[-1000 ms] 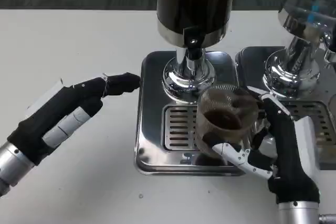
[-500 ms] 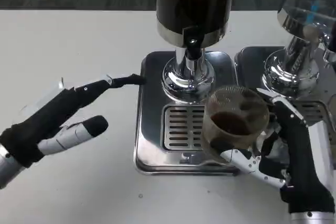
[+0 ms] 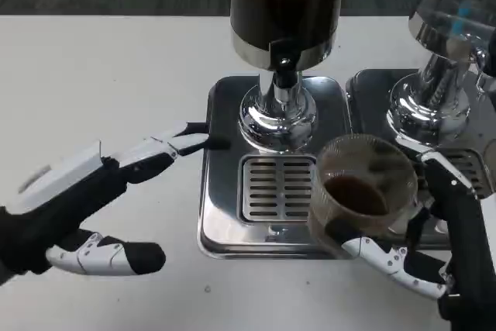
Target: Grasp the cup under the faucet to collect the drink, then remove the cup.
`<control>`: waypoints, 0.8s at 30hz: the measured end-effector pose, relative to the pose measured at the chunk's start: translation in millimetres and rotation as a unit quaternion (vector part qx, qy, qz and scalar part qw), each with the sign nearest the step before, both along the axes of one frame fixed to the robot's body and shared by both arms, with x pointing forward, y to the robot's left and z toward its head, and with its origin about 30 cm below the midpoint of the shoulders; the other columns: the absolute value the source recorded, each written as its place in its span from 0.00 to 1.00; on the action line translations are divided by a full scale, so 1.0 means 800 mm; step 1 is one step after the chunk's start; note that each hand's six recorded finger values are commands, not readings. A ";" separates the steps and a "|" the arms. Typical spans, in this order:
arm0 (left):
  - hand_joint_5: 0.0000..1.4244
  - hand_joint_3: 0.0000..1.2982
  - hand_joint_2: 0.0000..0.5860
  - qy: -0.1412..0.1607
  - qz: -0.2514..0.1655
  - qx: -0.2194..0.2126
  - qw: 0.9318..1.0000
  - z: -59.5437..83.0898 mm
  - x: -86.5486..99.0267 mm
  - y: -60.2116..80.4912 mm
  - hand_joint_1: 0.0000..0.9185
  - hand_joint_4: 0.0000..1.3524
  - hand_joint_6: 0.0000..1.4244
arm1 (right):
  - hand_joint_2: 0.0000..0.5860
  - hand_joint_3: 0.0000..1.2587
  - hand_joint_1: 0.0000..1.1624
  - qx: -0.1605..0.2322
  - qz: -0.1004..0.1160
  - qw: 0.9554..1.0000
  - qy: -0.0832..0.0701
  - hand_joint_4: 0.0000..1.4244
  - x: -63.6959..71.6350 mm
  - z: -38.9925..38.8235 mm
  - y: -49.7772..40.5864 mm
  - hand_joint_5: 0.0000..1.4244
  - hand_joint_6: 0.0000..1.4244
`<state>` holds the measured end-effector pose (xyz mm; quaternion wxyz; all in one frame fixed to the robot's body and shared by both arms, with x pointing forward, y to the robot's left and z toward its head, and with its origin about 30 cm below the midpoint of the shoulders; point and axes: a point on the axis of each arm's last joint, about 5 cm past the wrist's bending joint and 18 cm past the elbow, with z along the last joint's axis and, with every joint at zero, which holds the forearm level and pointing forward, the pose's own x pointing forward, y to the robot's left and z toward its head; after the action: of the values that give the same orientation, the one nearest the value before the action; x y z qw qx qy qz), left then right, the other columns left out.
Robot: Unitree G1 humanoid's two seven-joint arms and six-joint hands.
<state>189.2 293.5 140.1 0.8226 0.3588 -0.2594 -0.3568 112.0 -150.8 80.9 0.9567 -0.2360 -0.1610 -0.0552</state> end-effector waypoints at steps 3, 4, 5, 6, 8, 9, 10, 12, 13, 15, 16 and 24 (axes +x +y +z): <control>0.01 0.09 0.15 -0.007 -0.012 0.011 1.000 0.004 -0.004 0.001 0.00 0.01 0.03 | 0.28 0.54 0.72 -0.002 0.000 1.000 0.002 0.52 -0.004 0.0017 -0.002 0.63 0.84; 0.01 0.09 0.15 -0.010 -0.018 0.016 1.000 0.006 -0.005 0.001 0.00 0.01 0.03 | 0.28 0.54 0.72 -0.003 0.000 1.000 0.003 0.52 -0.007 0.0025 -0.003 0.64 0.84; 0.01 0.09 0.15 -0.014 -0.023 0.021 0.999 0.008 -0.007 0.001 0.00 0.01 0.03 | 0.28 0.54 0.72 -0.003 0.000 1.000 0.003 0.52 -0.009 0.0037 -0.003 0.64 0.84; 0.01 0.09 0.15 -0.016 -0.026 0.022 0.999 0.008 -0.009 0.001 0.00 0.01 0.03 | 0.28 0.54 0.72 -0.003 0.000 1.000 0.003 0.52 -0.011 0.0047 -0.003 0.64 0.84; 0.01 0.09 0.15 -0.019 -0.032 0.025 0.999 0.011 -0.012 0.002 0.00 0.01 0.03 | 0.28 0.54 0.72 -0.004 0.000 1.000 0.003 0.52 -0.014 0.0067 -0.004 0.64 0.84; 0.01 0.09 0.15 -0.021 -0.034 0.024 0.999 0.012 -0.013 0.002 0.00 0.01 0.03 | 0.28 0.54 0.72 -0.005 0.001 1.000 0.004 0.52 -0.016 0.0075 -0.004 0.64 0.84; 0.01 0.09 0.15 -0.023 -0.039 0.026 0.999 0.014 -0.014 0.003 0.00 0.01 0.03 | 0.28 0.54 0.72 -0.005 0.002 1.000 0.004 0.52 -0.017 0.0085 -0.004 0.64 0.84; 0.00 0.09 0.15 -0.023 -0.052 0.037 0.998 0.016 -0.019 0.003 0.00 0.01 0.03 | 0.28 0.54 0.72 -0.005 0.002 1.000 0.005 0.52 -0.020 0.0095 -0.005 0.64 0.84; 0.00 0.09 0.15 -0.022 -0.055 0.041 0.997 0.016 -0.020 0.003 0.00 0.01 0.03 | 0.28 0.55 0.72 -0.006 0.002 1.000 0.006 0.52 -0.021 0.0096 -0.005 0.64 0.84; 0.00 0.09 0.15 -0.022 -0.062 0.046 0.997 0.017 -0.024 0.005 0.00 0.01 0.03 | 0.28 0.55 0.72 -0.008 0.005 1.000 0.010 0.52 -0.025 0.0109 -0.006 0.64 0.84; 0.00 0.09 0.15 -0.023 -0.064 0.047 0.997 0.018 -0.027 0.006 0.00 0.00 0.03 | 0.28 0.55 0.72 -0.008 0.006 1.000 0.010 0.52 -0.026 0.0117 -0.007 0.64 0.84; 0.00 0.09 0.14 -0.021 -0.083 0.047 0.995 0.021 -0.036 0.006 0.00 0.01 0.03 | 0.28 0.55 0.72 -0.013 0.006 1.000 0.018 0.53 -0.032 0.0128 -0.010 0.65 0.84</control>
<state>160.5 298.1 156.5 0.7671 0.3817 -0.2879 -0.4278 86.1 -158.8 91.2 0.9567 -0.2481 -0.1462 -0.0435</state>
